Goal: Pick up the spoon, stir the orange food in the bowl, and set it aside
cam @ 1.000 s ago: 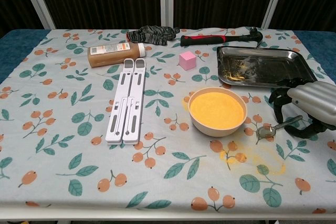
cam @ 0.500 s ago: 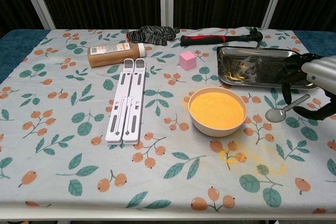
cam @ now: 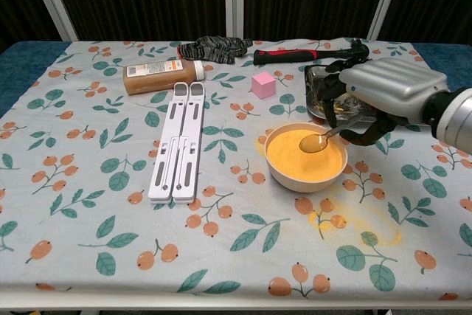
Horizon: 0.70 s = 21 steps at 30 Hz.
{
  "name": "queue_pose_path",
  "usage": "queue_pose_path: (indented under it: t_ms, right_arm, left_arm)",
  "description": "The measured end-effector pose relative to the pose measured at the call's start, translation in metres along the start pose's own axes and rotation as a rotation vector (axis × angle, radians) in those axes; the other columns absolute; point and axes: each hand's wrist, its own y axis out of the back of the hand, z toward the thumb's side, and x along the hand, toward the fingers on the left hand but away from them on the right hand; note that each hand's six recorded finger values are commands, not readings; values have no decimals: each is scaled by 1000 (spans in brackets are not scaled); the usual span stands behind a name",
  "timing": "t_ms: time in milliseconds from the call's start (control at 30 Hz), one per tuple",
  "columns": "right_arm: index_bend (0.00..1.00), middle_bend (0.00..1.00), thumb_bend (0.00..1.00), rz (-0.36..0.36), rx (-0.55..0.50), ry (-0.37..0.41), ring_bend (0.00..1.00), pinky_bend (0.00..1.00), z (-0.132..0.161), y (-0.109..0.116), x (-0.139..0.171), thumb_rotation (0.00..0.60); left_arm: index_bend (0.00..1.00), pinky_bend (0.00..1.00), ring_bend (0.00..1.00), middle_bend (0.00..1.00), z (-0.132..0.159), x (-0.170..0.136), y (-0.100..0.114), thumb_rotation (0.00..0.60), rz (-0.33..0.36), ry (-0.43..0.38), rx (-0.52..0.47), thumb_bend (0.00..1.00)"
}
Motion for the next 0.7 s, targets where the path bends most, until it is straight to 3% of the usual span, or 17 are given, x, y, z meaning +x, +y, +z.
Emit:
queue_pose_path:
  t_ms: [167, 333, 567, 633, 700]
  right_arm:
    - [445, 203, 350, 13, 2, 0, 0, 0, 10, -3, -8, 600]
    - [219, 164, 118, 17, -15, 3, 0, 0, 13, -2, -4, 600]
    - [174, 194, 64, -26, -19, 4, 17, 5, 5, 21, 9, 600]
    - [181, 269, 73, -52, 0, 8, 127, 149, 0, 36, 13, 600]
    - [231, 398, 100, -76, 29, 12, 356, 459, -4, 48, 16, 600]
  left_arm:
    - [123, 120, 79, 89, -4, 0, -1, 600, 0, 6, -3, 0]
    - [123, 120, 79, 89, -4, 0, -1, 600, 3, 3, -5, 0]
    - [123, 120, 79, 89, -2, -1, 2, 600, 14, -2, -3, 0]
    - [123, 120, 79, 89, -2, -2, 4, 600, 17, -2, -1, 0]
    - [123, 120, 79, 89, -2, -2, 4, 600, 19, -3, 0, 0]
